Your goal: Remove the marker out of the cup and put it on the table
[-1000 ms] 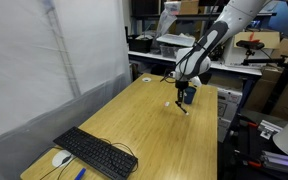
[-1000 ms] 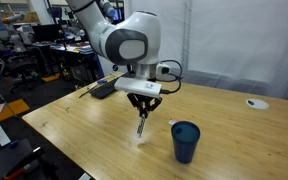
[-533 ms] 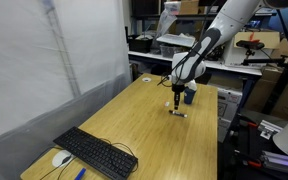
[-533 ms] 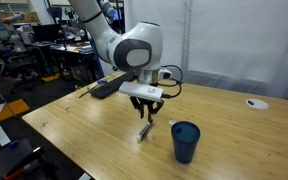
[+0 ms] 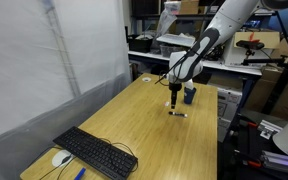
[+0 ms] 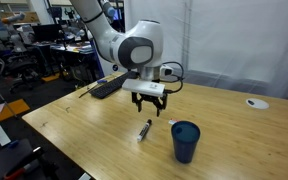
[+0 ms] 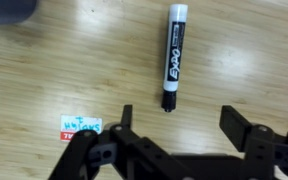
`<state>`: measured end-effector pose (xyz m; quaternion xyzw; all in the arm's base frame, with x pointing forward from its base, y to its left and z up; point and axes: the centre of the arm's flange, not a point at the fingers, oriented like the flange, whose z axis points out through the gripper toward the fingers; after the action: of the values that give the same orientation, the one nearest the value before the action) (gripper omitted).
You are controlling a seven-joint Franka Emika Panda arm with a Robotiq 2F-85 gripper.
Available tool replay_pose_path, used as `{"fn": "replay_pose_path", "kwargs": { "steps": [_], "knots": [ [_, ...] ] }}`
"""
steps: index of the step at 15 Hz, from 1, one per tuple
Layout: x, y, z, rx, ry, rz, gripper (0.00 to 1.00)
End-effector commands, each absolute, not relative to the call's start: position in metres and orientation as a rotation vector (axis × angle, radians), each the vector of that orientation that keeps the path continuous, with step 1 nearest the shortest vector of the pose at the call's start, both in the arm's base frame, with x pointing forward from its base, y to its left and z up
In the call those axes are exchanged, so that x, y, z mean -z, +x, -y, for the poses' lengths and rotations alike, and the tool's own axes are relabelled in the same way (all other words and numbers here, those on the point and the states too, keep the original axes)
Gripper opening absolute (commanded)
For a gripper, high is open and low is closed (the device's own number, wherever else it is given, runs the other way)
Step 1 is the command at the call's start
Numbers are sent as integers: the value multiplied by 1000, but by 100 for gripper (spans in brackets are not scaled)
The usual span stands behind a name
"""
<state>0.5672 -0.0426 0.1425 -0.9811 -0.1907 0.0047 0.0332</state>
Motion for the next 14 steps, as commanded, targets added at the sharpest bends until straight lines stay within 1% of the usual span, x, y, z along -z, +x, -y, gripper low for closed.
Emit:
{"fn": "replay_pose_path", "kwargs": {
  "steps": [1,9,14],
  "knots": [
    [-169,566,45,31,-3037,579,100],
    [-259,556,55,160,-3078,583,100],
    [-283,539,59,155,-3085,572,100]
  ]
}}
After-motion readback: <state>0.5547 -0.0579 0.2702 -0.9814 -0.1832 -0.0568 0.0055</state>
